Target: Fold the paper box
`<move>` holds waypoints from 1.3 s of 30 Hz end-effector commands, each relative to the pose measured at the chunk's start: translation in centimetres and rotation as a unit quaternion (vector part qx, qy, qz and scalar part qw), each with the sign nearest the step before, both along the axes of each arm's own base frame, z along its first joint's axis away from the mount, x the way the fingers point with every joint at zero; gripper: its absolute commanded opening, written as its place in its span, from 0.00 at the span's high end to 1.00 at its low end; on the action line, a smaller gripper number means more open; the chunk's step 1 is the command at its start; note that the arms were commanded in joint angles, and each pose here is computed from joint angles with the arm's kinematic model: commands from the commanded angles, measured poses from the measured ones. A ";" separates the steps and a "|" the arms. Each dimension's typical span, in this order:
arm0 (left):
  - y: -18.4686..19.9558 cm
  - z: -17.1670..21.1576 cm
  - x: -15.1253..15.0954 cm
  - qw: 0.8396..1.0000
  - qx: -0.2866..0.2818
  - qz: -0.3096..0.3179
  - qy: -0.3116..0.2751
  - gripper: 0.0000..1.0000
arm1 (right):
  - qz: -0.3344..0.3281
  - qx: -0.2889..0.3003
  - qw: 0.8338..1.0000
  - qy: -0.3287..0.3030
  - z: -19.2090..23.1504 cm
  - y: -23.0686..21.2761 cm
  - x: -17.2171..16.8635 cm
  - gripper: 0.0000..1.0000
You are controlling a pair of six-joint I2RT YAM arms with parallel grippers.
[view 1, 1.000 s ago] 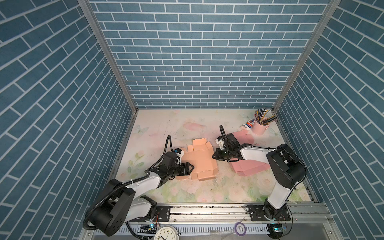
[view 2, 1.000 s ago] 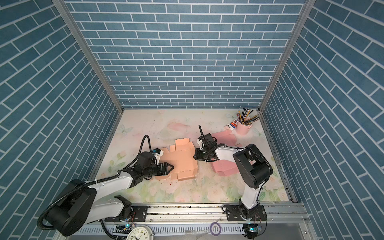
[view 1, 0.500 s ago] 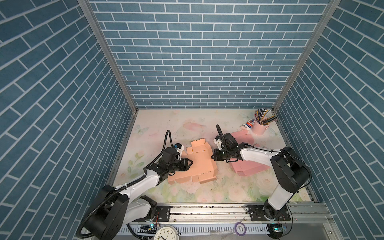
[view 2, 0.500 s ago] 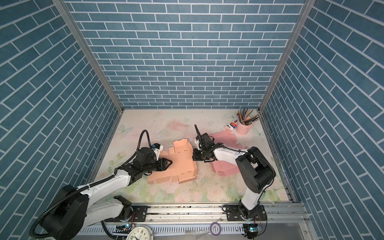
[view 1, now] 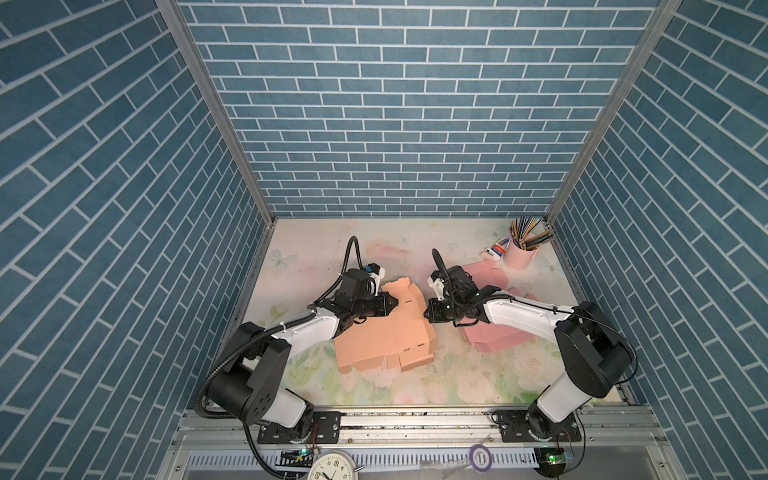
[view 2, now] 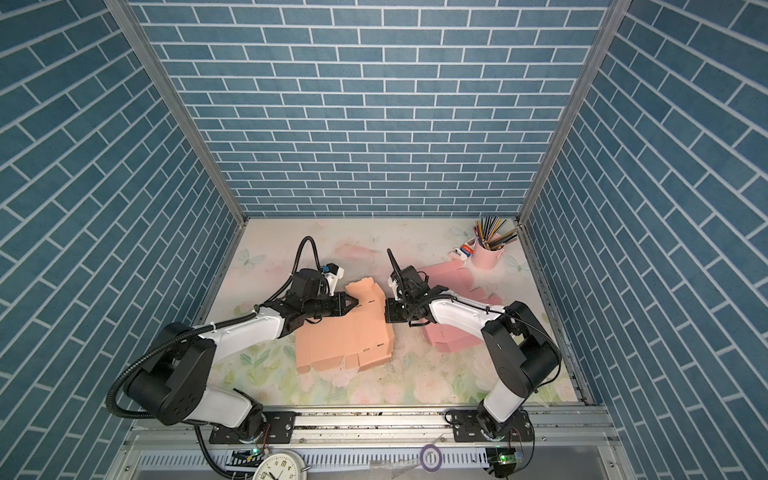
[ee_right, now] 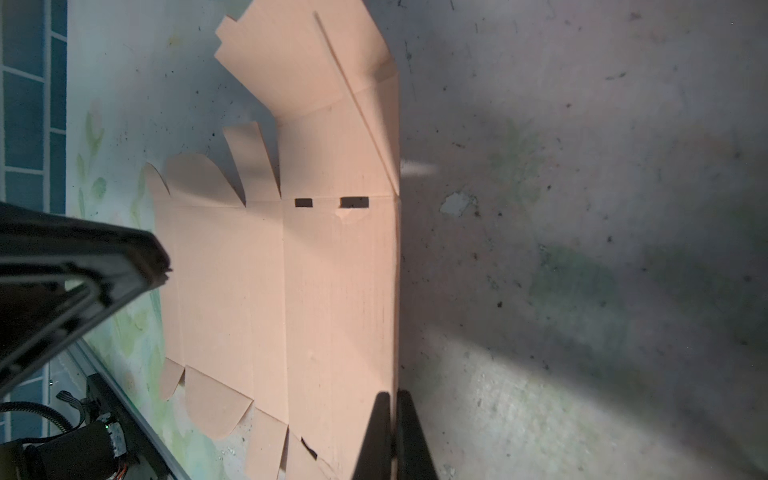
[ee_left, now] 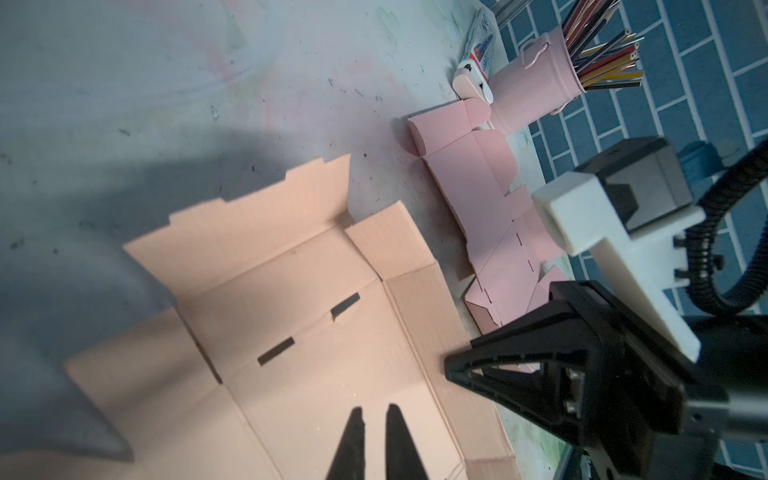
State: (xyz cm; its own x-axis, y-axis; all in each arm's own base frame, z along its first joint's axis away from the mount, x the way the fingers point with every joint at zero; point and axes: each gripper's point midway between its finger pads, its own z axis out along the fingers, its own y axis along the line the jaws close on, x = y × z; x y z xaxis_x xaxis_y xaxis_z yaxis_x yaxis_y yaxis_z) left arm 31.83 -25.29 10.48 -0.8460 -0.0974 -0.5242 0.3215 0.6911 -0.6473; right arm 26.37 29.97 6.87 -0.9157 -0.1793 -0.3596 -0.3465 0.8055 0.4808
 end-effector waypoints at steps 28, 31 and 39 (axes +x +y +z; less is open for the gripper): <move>-3.7 -0.9 8.8 1.000 0.018 -0.001 -0.019 1.00 | 0.033 0.013 0.998 -0.049 2.7 0.1 -0.6 1.00; -4.0 -1.1 8.6 0.999 0.024 -0.007 -0.020 1.00 | 0.033 0.014 0.998 -0.049 2.8 0.1 -0.6 1.00; -4.0 -1.0 6.7 0.999 0.027 -0.032 -0.022 1.00 | 0.033 0.013 0.998 -0.053 2.8 -0.1 -0.8 1.00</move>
State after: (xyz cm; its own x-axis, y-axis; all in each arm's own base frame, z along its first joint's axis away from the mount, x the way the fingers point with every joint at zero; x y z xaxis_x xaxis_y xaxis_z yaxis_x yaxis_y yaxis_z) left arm 39.60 -29.25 9.02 -0.8314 -0.0472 -0.5537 0.3602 0.7130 -0.6016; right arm 25.93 29.97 8.93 -0.8803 -0.2074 -0.4266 -0.4122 0.7795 0.4717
